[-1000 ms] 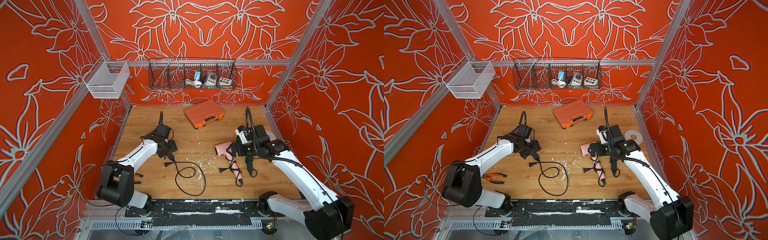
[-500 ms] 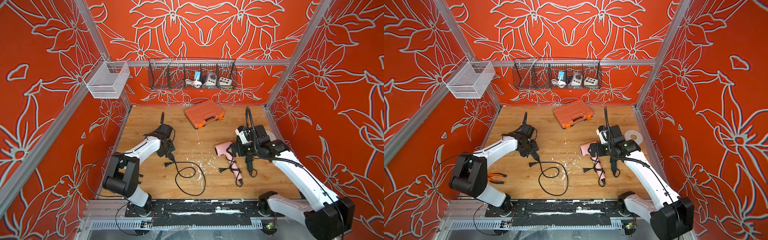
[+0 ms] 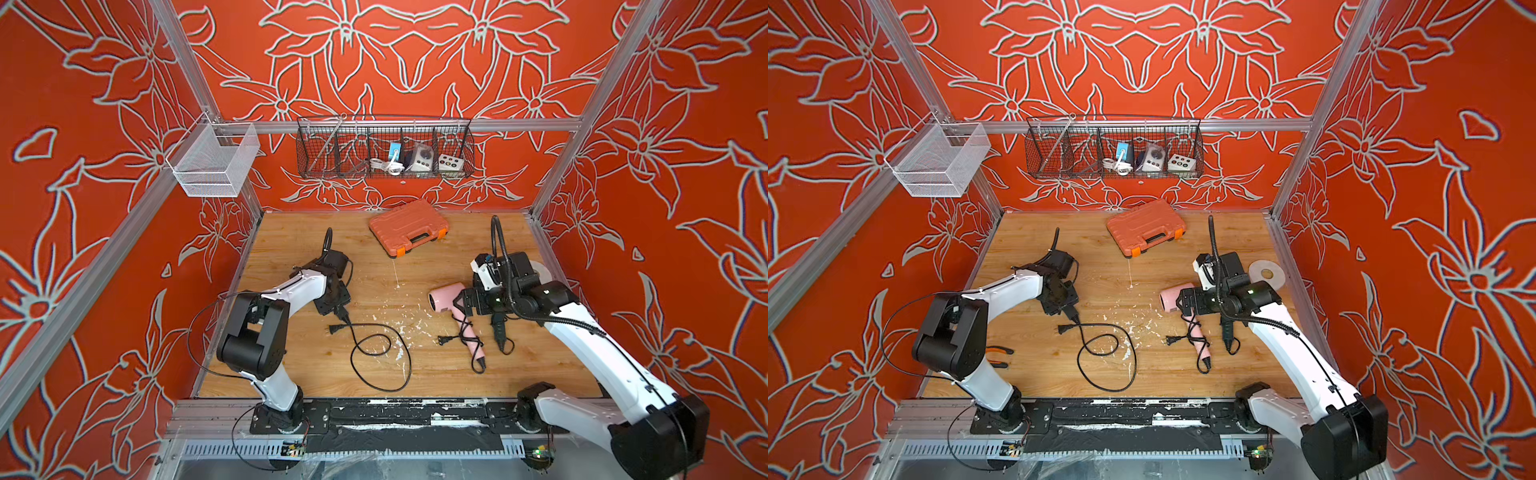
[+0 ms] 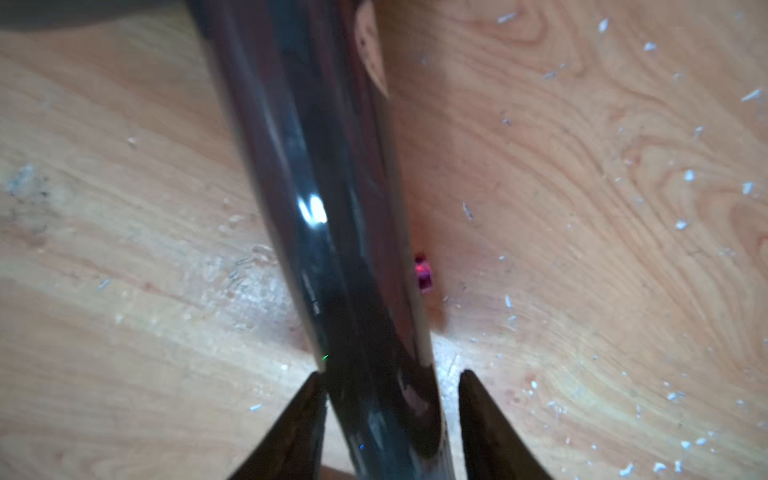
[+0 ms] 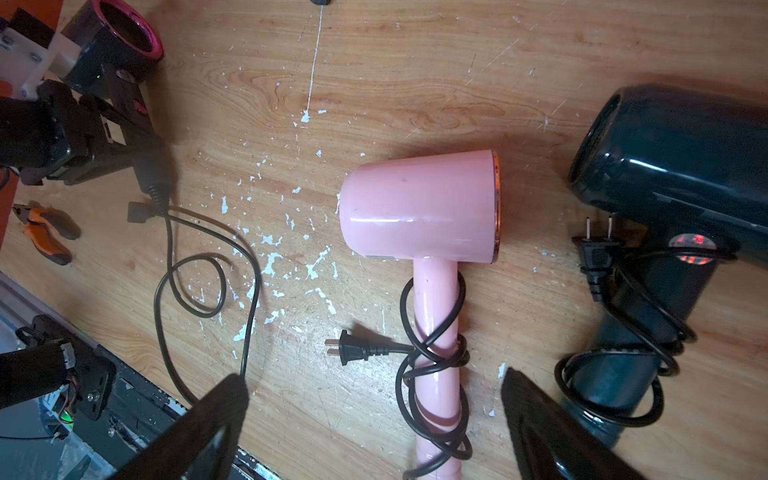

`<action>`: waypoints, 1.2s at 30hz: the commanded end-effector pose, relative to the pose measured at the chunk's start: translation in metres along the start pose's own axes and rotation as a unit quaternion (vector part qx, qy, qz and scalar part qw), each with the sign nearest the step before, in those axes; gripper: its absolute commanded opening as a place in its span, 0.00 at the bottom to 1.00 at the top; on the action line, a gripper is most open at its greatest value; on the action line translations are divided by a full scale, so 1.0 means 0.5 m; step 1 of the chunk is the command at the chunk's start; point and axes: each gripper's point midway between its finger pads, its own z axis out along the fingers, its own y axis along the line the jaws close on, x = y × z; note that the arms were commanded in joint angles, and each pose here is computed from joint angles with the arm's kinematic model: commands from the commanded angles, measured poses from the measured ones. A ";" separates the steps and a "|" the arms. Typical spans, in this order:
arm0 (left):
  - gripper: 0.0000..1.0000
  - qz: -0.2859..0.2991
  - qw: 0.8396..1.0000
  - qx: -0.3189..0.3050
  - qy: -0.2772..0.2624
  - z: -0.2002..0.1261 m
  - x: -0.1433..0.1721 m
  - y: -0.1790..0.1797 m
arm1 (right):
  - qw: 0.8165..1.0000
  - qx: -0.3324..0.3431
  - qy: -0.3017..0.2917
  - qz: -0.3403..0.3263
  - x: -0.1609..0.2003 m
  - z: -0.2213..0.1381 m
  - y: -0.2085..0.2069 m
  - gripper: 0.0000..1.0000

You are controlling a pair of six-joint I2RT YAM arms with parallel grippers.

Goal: Wrap the cord around the hair dryer
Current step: Pick up the hair dryer from the center of the board.

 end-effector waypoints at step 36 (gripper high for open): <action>0.00 0.073 0.995 0.039 -0.061 -0.027 -0.004 -0.071 | 1.000 -0.008 -0.011 0.001 0.018 0.015 -0.001 0.99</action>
